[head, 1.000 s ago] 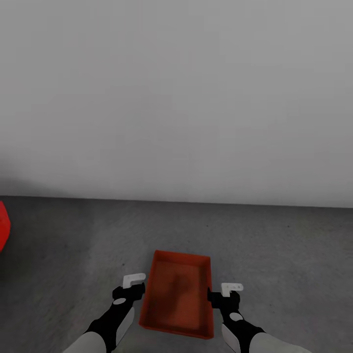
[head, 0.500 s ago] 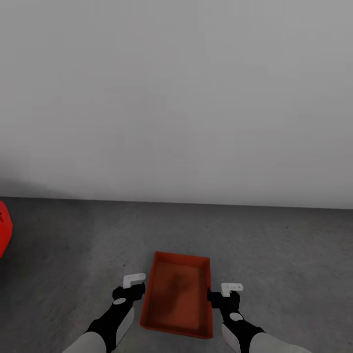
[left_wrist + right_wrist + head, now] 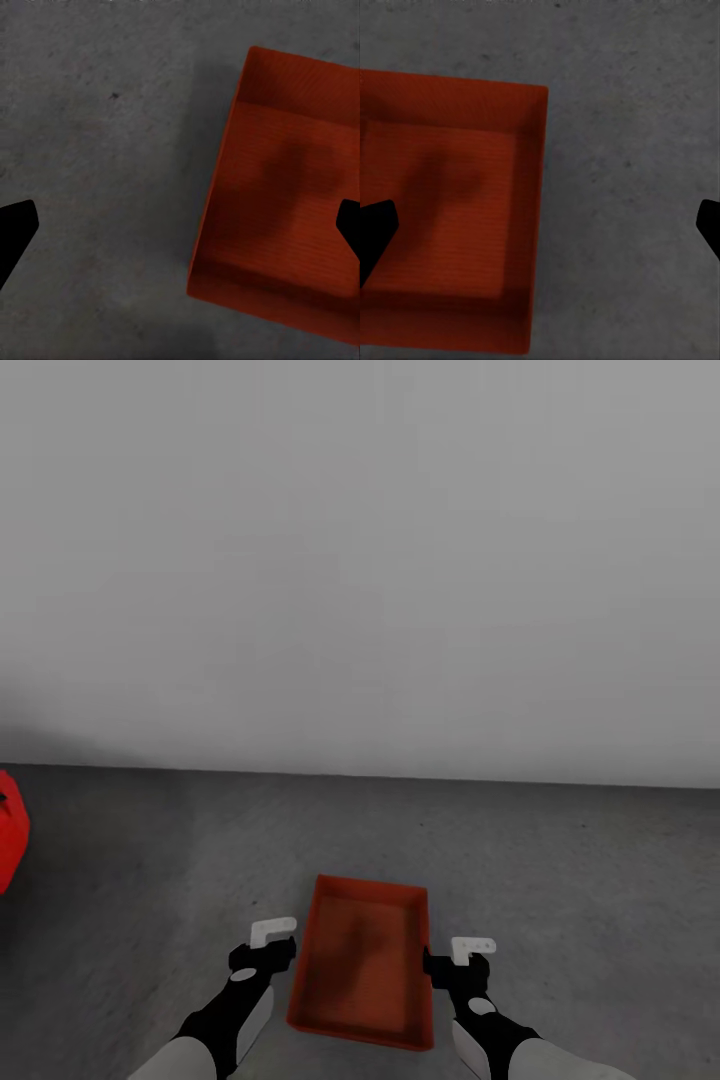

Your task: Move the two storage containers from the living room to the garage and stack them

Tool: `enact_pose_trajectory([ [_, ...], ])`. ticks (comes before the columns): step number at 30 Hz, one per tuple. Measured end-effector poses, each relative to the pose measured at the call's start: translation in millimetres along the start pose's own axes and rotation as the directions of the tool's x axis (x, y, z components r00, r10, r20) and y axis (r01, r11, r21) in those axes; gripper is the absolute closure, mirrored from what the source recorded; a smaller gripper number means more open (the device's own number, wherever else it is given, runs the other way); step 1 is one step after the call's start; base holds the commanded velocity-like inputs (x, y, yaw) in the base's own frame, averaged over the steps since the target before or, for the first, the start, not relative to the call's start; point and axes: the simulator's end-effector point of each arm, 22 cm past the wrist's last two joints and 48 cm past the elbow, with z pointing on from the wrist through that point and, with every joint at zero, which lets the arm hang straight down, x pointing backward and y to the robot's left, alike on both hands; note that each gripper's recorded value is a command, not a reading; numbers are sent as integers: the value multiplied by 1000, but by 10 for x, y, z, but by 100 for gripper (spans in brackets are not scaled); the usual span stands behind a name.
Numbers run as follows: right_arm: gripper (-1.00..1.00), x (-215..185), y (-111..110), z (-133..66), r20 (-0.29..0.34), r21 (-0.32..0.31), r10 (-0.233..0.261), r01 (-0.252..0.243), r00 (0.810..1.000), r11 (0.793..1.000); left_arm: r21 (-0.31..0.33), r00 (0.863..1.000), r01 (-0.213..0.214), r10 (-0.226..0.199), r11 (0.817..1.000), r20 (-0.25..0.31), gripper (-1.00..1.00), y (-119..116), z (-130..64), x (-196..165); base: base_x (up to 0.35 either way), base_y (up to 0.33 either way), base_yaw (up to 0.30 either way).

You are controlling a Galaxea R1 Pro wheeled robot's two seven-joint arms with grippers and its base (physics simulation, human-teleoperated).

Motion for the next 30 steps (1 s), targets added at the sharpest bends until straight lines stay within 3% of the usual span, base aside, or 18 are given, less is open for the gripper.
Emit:
enact_pose_trajectory([
  [16, -100, -116, -11, -181, -1, 0, 0, 0, 1000, 1000, 0, 1000, 0, 0, 1000, 0, -100, 15, -191, -99, 0, 0, 0],
  [30, -100, -117, -11, -178, 0, 0, 0, 0, 1000, 1000, 3, 1000, 0, 0, 1000, 1, -100, 3, -190, -101, -53, 0, 0],
])
